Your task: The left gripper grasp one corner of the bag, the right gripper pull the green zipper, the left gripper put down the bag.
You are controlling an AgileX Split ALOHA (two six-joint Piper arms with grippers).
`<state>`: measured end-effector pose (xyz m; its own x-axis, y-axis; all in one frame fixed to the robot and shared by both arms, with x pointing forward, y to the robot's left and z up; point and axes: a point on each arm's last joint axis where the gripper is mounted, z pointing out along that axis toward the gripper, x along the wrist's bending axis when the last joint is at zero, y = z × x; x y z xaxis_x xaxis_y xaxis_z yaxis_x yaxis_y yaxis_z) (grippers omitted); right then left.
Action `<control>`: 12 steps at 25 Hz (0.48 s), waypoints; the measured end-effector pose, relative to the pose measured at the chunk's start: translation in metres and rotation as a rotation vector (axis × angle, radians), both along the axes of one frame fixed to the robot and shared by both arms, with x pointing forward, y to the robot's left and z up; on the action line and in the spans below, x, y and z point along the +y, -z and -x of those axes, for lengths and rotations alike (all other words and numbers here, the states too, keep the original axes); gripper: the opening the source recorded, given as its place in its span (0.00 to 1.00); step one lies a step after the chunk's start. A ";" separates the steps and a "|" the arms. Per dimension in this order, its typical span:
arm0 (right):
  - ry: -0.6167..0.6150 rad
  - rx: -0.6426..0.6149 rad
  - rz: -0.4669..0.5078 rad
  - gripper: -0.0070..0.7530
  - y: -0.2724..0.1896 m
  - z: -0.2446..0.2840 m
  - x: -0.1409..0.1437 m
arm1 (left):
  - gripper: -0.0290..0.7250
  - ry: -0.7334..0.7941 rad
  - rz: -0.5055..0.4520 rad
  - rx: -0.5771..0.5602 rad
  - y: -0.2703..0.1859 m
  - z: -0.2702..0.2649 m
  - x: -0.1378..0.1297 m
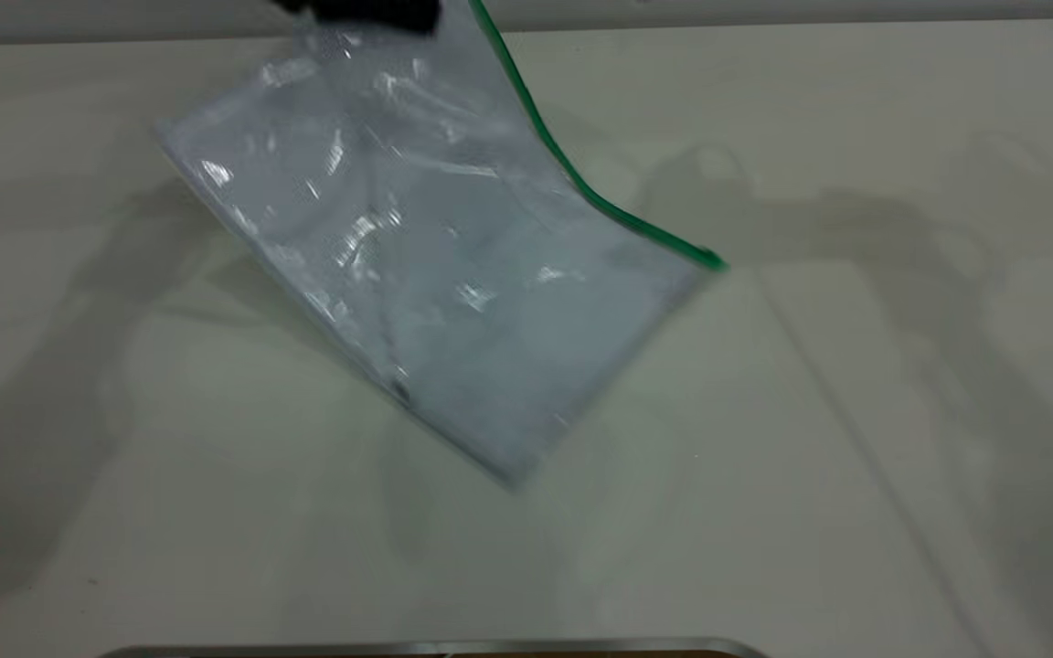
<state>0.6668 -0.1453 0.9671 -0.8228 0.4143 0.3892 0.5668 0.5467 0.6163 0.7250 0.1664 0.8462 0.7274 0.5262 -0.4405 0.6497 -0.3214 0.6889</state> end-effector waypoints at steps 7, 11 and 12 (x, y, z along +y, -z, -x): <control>0.042 0.006 0.030 0.39 -0.074 0.028 -0.008 | 0.49 0.014 -0.078 0.135 0.003 0.009 0.000; 0.152 -0.046 0.151 0.38 -0.127 0.054 -0.025 | 0.67 0.068 -0.066 0.188 -0.043 0.017 0.012; 0.182 -0.065 0.175 0.38 -0.140 0.062 -0.030 | 0.68 0.089 -0.060 0.197 -0.061 0.021 0.014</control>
